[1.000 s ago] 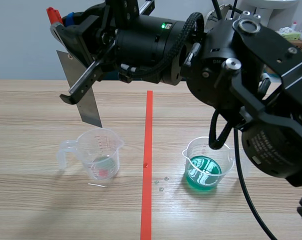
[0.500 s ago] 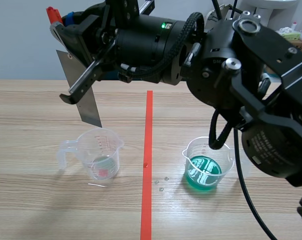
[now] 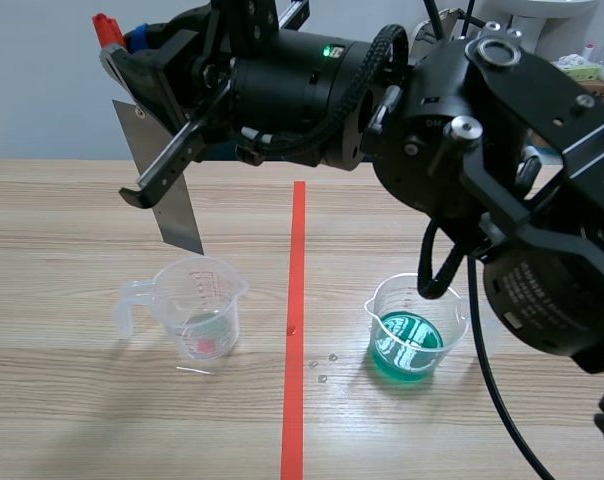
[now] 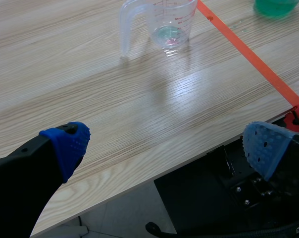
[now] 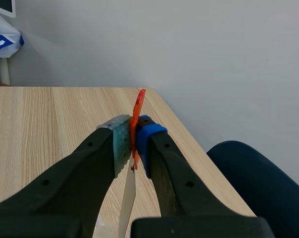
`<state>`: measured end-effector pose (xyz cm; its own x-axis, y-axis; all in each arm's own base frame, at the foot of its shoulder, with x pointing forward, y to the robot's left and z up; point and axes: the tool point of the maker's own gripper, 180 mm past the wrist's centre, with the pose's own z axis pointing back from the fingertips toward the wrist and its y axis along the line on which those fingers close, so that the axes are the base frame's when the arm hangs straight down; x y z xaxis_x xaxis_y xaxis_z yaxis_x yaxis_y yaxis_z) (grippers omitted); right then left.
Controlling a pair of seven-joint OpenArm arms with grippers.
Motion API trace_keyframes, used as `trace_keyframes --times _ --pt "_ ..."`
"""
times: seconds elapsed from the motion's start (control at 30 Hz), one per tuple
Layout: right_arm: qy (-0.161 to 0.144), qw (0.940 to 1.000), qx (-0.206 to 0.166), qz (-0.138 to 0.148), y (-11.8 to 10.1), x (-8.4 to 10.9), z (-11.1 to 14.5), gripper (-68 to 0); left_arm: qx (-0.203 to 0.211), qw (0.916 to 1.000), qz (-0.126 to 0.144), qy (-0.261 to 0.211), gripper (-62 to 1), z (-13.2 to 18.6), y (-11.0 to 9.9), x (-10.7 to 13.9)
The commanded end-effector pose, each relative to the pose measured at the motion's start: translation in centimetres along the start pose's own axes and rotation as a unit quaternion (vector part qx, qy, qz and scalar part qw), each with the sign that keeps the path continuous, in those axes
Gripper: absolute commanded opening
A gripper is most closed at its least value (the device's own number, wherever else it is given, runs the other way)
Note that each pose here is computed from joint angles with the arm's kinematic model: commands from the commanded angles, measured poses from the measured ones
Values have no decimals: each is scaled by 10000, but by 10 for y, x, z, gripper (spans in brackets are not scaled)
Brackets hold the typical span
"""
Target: Do the redox reaction experiment
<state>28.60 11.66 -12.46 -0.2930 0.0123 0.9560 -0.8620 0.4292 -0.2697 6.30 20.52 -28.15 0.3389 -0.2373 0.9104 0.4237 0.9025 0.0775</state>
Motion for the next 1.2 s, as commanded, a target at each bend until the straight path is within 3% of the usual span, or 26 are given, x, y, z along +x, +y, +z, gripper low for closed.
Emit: trace_keyframes --times 0.0,1.17 --pt "-230 9997 -58 59 -5 14 0 -656 4 9998 12 -199 14 -2 0 10" --pt "-314 9995 -38 50 -2 15 6 -656 6 9998 12 -199 14 -2 0 10"
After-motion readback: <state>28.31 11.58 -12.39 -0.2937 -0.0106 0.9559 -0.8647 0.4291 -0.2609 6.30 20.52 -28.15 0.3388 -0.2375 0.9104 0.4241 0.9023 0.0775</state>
